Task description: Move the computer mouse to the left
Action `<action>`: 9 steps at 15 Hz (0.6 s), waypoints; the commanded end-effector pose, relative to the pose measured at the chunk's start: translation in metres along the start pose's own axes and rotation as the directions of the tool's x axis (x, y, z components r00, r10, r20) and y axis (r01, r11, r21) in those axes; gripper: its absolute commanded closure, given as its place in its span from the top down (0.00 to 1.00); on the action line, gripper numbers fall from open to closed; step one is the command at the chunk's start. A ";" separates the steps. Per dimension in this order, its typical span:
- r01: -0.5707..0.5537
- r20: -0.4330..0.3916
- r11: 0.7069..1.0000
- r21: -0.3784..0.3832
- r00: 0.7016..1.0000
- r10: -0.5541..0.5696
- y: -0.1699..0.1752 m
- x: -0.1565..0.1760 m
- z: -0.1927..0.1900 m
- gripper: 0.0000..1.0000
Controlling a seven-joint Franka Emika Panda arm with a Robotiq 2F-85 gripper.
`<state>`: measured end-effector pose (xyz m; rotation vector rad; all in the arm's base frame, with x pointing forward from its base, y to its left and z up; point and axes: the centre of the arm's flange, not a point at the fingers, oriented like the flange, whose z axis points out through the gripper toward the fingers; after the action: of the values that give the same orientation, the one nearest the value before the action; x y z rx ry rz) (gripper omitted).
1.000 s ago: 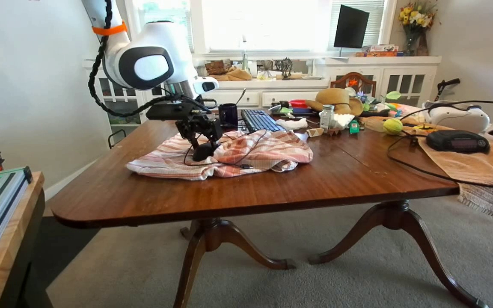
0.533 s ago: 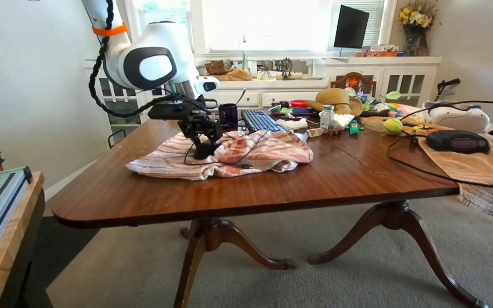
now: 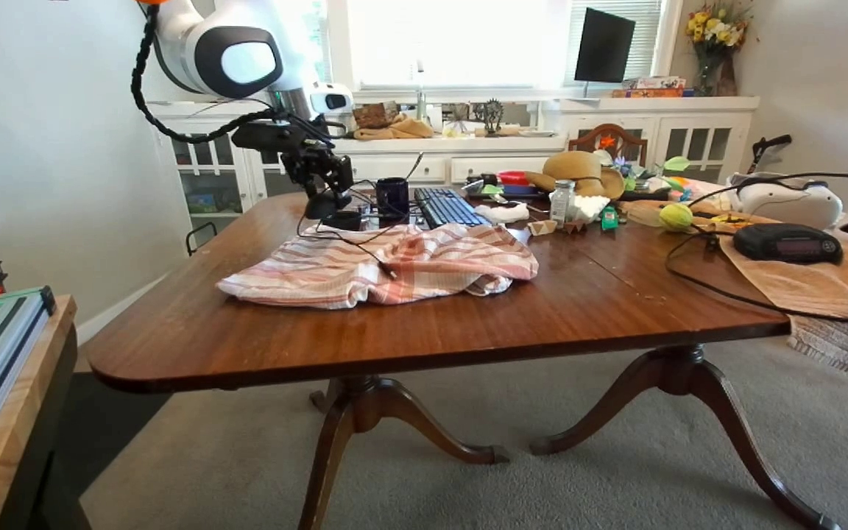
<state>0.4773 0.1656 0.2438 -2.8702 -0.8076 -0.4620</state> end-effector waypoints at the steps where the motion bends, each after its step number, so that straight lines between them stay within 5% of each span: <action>1: 0.005 0.044 1.000 0.027 0.999 -0.006 -0.015 0.013 -0.030 0.42; 4: 0.016 0.048 1.000 0.026 0.999 -0.017 -0.035 0.032 -0.030 0.42; 9: -0.132 0.033 0.991 0.011 0.991 0.131 -0.085 0.067 0.001 0.42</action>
<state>0.4778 0.2266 0.2849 -2.8666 -0.7512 -0.4325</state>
